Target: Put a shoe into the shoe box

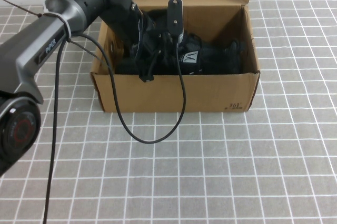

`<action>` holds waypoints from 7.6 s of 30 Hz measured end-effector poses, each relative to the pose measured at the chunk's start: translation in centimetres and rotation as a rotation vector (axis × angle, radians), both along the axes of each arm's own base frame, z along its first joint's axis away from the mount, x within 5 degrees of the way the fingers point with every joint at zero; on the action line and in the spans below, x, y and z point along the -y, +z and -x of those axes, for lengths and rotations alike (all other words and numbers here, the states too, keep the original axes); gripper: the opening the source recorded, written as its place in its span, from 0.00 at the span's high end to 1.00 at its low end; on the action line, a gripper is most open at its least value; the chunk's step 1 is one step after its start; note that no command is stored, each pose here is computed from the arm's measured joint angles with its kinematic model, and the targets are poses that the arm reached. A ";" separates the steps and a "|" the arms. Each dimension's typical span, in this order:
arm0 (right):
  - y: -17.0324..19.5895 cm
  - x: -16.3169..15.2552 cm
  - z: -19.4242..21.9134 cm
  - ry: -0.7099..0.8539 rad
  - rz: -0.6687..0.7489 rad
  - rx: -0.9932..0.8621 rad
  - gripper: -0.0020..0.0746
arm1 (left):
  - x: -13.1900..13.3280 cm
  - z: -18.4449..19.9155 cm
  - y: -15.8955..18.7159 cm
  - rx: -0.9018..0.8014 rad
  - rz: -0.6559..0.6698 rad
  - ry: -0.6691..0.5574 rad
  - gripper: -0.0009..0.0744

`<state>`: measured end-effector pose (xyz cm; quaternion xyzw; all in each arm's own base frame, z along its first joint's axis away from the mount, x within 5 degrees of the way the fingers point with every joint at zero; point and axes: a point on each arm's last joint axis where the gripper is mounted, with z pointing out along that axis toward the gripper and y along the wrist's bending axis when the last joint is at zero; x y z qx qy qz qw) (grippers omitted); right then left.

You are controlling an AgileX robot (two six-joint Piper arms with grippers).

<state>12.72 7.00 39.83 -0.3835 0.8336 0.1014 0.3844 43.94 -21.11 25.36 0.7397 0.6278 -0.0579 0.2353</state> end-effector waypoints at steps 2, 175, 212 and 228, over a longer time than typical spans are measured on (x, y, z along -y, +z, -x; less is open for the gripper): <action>0.0 0.0 0.0 0.000 0.000 0.000 0.99 | 0.0 0.0 0.0 0.001 0.001 -0.002 0.93; -22.3 6.3 7.3 -0.760 -0.473 0.354 0.99 | -19.3 35.9 -4.7 0.437 1.221 1.133 0.99; -22.3 6.3 7.4 -0.761 -0.477 0.351 0.99 | -20.7 38.7 -8.3 0.453 0.784 1.274 0.99; -22.3 6.3 7.4 -0.760 -0.478 0.354 0.99 | -20.8 38.7 -8.3 0.445 0.783 1.290 0.99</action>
